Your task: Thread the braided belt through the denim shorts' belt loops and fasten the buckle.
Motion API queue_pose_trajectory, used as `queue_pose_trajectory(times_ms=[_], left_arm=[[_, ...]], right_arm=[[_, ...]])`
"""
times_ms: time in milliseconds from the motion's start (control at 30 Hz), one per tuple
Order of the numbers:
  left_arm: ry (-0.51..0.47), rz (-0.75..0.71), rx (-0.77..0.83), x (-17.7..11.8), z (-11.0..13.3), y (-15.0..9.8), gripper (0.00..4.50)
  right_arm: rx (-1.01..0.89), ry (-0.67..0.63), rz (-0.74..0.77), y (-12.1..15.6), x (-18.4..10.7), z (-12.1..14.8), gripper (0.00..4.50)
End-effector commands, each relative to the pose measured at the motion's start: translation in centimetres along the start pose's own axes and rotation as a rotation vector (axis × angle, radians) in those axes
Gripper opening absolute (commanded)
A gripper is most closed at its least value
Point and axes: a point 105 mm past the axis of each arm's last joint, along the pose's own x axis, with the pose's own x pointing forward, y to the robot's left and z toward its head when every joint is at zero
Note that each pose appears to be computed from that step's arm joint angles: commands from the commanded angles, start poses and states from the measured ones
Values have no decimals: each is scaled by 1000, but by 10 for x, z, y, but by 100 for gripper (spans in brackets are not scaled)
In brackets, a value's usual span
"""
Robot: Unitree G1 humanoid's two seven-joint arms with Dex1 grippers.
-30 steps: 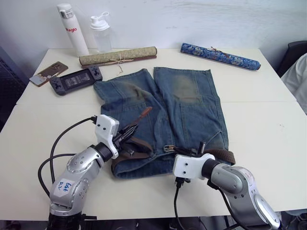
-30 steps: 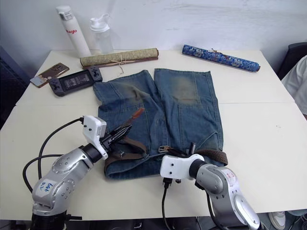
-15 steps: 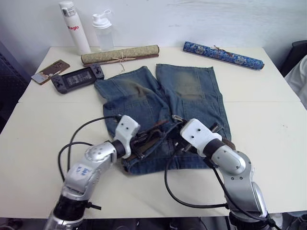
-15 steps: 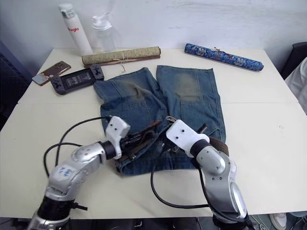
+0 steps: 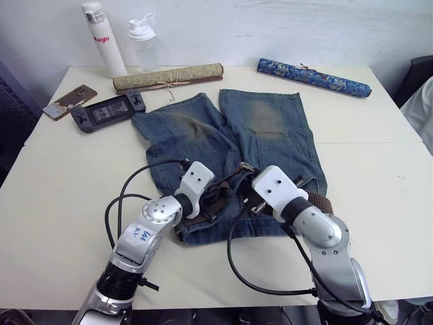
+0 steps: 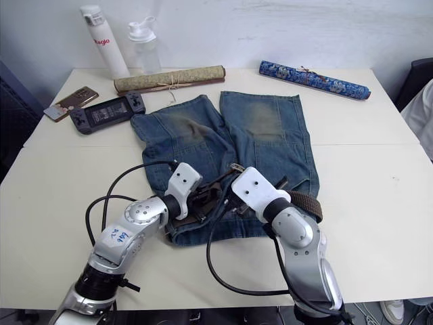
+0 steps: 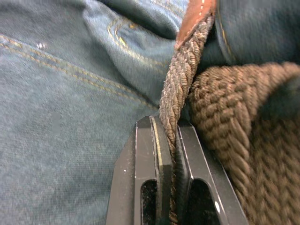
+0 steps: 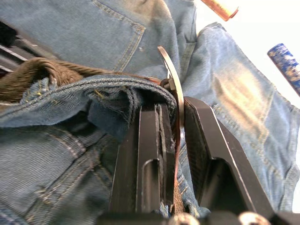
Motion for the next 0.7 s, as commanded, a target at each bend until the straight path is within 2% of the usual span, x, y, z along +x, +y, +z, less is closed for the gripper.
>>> queue_pose_trajectory(times_ms=[33, 433, 700], left_arm=[[-125, -32, 25, -4, 21, -11, 0], [-161, -2, 58, -16, 13, -12, 0], [-166, 18, 55, -21, 14, -10, 0]], right_arm=[[50, -82, 26, 4, -6, 20, 14], [398, -68, 14, -6, -1, 18, 14], [452, -38, 32, -6, -1, 14, 14]])
